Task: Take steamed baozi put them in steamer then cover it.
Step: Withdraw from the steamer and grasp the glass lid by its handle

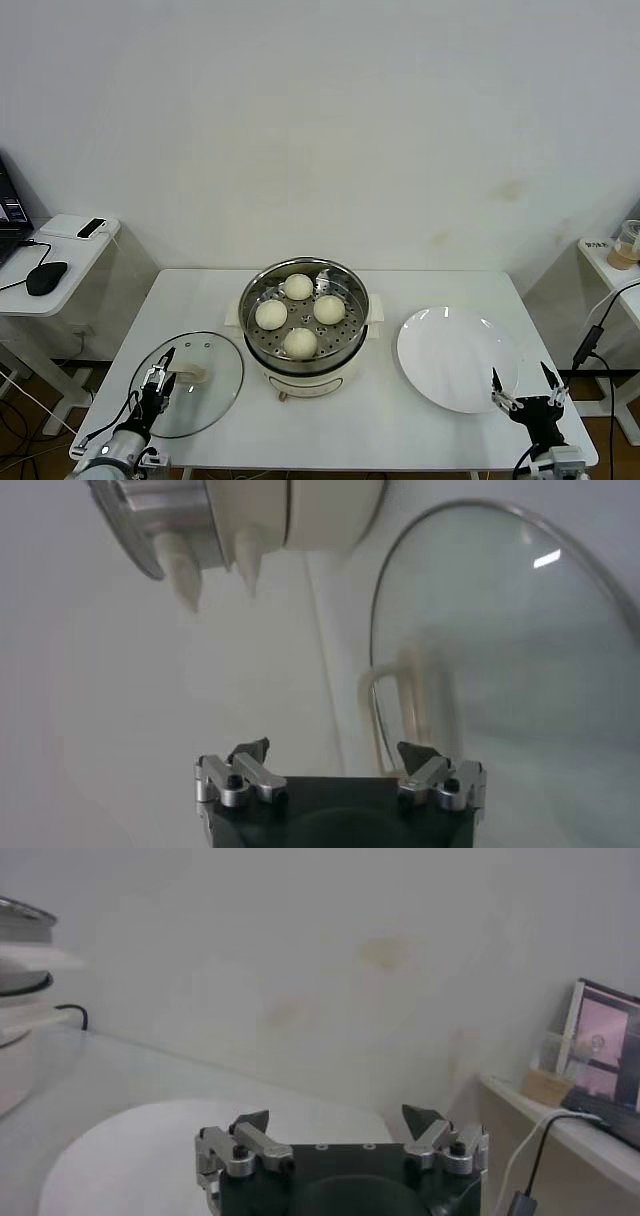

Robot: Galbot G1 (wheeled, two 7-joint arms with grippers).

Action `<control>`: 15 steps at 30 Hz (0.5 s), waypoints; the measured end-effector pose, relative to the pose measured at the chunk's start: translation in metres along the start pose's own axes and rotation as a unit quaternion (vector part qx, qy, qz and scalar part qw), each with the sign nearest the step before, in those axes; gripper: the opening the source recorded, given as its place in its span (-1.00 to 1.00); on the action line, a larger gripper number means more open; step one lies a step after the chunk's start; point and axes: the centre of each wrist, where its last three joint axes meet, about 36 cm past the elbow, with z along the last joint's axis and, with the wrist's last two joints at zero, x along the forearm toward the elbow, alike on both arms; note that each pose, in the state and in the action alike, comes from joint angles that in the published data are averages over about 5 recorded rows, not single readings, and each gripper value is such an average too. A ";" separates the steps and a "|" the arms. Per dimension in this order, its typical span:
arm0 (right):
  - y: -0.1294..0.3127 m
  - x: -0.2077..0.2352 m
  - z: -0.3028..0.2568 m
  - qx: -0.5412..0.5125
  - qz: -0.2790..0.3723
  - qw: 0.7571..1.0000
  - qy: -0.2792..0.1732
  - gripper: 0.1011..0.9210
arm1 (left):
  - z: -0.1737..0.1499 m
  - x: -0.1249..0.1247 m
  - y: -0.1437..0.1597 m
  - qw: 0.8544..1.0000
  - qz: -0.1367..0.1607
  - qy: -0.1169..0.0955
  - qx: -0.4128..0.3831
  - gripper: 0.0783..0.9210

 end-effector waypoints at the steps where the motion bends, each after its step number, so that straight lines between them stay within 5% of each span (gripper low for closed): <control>1: 0.001 0.001 0.001 0.000 0.000 1.000 0.001 0.76 | 0.000 -0.002 0.000 1.000 0.000 0.000 -0.001 0.77; 15: 0.004 0.009 0.005 0.008 -0.004 1.000 0.005 0.76 | 0.000 -0.029 0.000 1.000 -0.008 0.004 0.003 0.77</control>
